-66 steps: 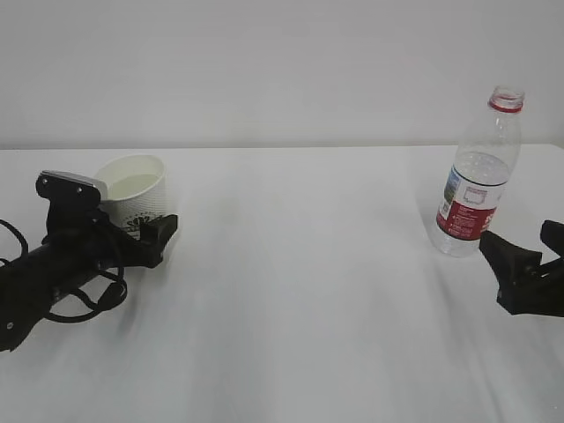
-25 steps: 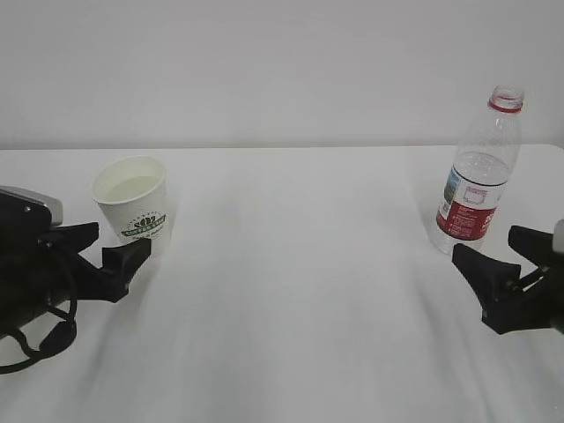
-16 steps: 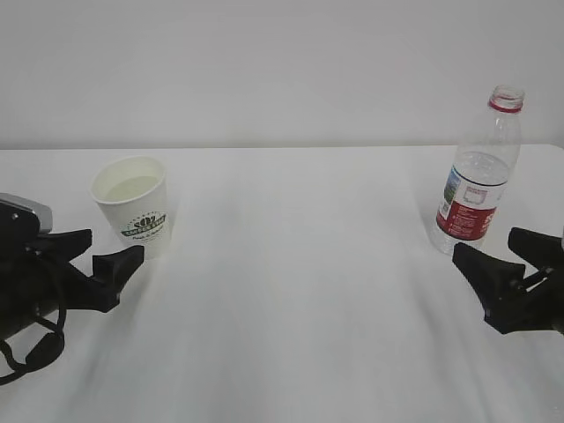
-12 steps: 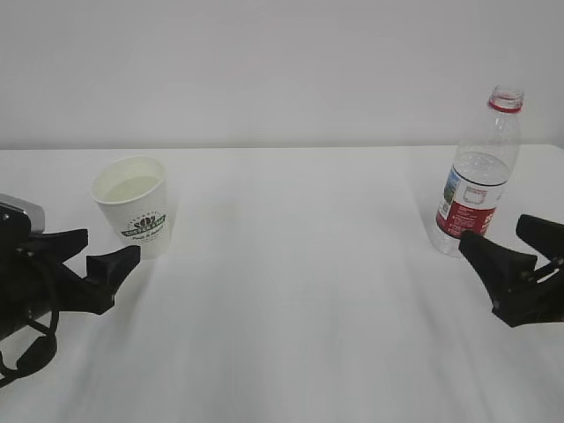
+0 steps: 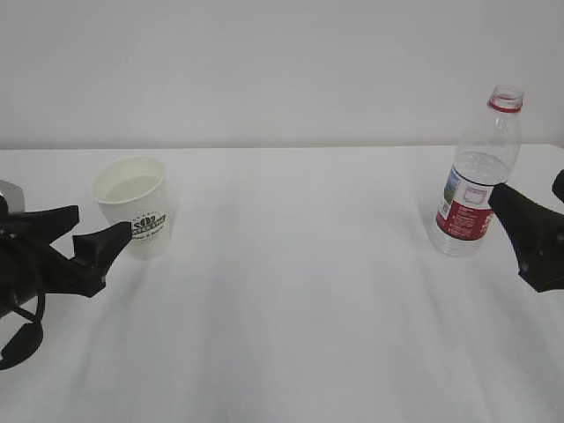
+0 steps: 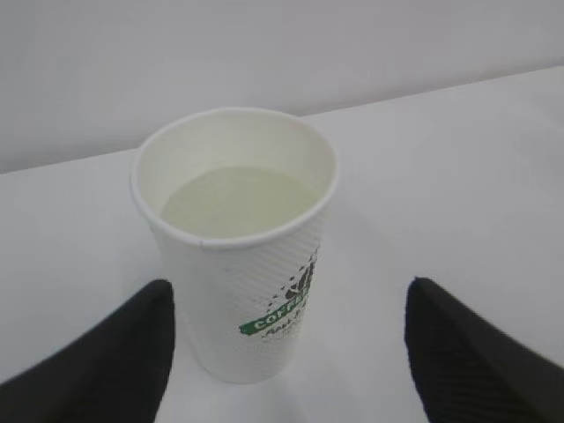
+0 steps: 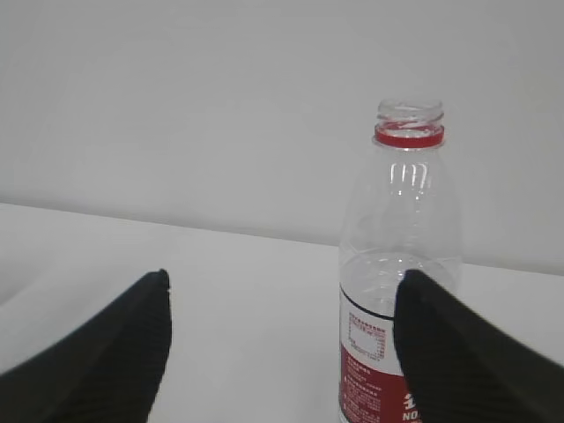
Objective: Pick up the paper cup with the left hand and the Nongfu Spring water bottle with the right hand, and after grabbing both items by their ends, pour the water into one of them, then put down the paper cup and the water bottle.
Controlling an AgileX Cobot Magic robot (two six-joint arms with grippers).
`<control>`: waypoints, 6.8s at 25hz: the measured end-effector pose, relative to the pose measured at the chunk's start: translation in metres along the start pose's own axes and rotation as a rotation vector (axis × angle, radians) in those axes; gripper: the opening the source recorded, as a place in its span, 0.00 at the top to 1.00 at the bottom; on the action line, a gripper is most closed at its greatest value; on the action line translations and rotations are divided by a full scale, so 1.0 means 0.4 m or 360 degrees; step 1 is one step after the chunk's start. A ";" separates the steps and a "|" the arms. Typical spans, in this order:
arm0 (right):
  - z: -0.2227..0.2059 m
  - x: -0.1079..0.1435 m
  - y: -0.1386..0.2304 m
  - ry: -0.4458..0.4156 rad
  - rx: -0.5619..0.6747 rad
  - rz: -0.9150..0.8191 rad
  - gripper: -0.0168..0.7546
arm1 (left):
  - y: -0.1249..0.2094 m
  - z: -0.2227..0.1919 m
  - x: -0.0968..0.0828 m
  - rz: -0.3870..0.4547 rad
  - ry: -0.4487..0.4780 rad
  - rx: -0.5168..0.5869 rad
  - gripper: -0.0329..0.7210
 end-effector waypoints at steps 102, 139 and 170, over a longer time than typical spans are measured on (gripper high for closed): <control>0.352 -0.068 -0.266 0.0512 0.0654 -0.0286 0.21 | -0.193 0.470 -0.005 0.0446 -0.0407 0.0165 0.19; 0.525 -0.003 -0.215 0.0384 0.0747 -0.0189 0.22 | -0.217 0.706 -0.078 0.0174 -0.0272 0.0366 0.27; 0.577 0.024 -0.194 0.0316 0.0732 -0.0138 0.22 | -0.172 0.730 -0.089 0.0195 -0.0237 0.0436 0.27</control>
Point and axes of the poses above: a point on each arm's last joint axis where the gripper is mounted, z pointing back along that axis away from the gripper, x along the wrist's bending axis when the last joint is at zero, y = z × x, the point moved 6 cm from there along -z, pointing out along that axis toward the gripper, and after that the axes turned 4 degrees about z, right-handed, at the moved point
